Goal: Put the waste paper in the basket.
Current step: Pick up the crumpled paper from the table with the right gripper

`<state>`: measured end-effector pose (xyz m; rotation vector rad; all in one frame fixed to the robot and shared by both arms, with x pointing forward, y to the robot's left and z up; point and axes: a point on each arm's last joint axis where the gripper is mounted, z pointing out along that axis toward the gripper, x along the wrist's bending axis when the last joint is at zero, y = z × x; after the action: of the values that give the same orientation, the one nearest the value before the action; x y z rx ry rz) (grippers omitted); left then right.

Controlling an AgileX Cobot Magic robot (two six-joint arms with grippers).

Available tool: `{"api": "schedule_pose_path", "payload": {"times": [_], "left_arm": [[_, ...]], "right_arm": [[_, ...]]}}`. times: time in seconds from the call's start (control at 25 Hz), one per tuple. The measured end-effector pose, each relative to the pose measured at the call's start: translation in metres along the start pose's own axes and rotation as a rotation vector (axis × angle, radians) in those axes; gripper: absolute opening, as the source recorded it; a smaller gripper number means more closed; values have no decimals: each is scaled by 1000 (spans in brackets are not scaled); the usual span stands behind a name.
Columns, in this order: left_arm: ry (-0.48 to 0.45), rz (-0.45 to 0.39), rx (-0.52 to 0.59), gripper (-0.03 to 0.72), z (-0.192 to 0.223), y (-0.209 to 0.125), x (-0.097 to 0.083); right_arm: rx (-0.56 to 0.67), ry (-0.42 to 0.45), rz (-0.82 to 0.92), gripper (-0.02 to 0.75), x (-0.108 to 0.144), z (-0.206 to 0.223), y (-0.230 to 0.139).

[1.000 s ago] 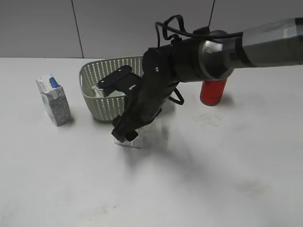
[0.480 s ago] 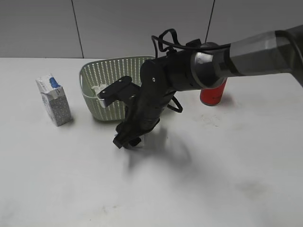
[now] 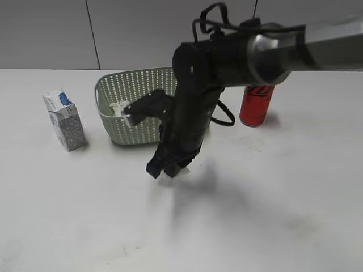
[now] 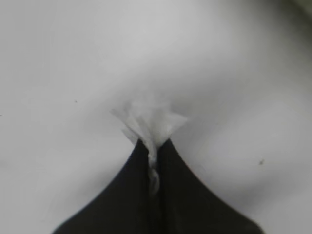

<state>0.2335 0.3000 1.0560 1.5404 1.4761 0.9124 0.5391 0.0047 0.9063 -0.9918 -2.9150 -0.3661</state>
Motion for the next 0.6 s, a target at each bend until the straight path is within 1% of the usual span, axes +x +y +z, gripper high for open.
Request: {"api": "schedule_pose_path", "payload": {"times": [0.12,0.24,0.4,0.52,0.6], "left_arm": [[0,0,0,591,0,0,0],[0,0,0,591,0,0,0],[0,1,0,591,0,0,0],[0,1,0,591,0,0,0],[0,0,0,591,0,0,0]], "right_arm": [[-98,-18,-22,-3,4,-40,10],[-246,-76,-64,-3,4,-79,27],[-524,-189,-118,-3,-1,-109,57],[-758,-265,-146,-3,-5,-121,75],[-881,-313,-176,-4,-8,-123,85]]}}
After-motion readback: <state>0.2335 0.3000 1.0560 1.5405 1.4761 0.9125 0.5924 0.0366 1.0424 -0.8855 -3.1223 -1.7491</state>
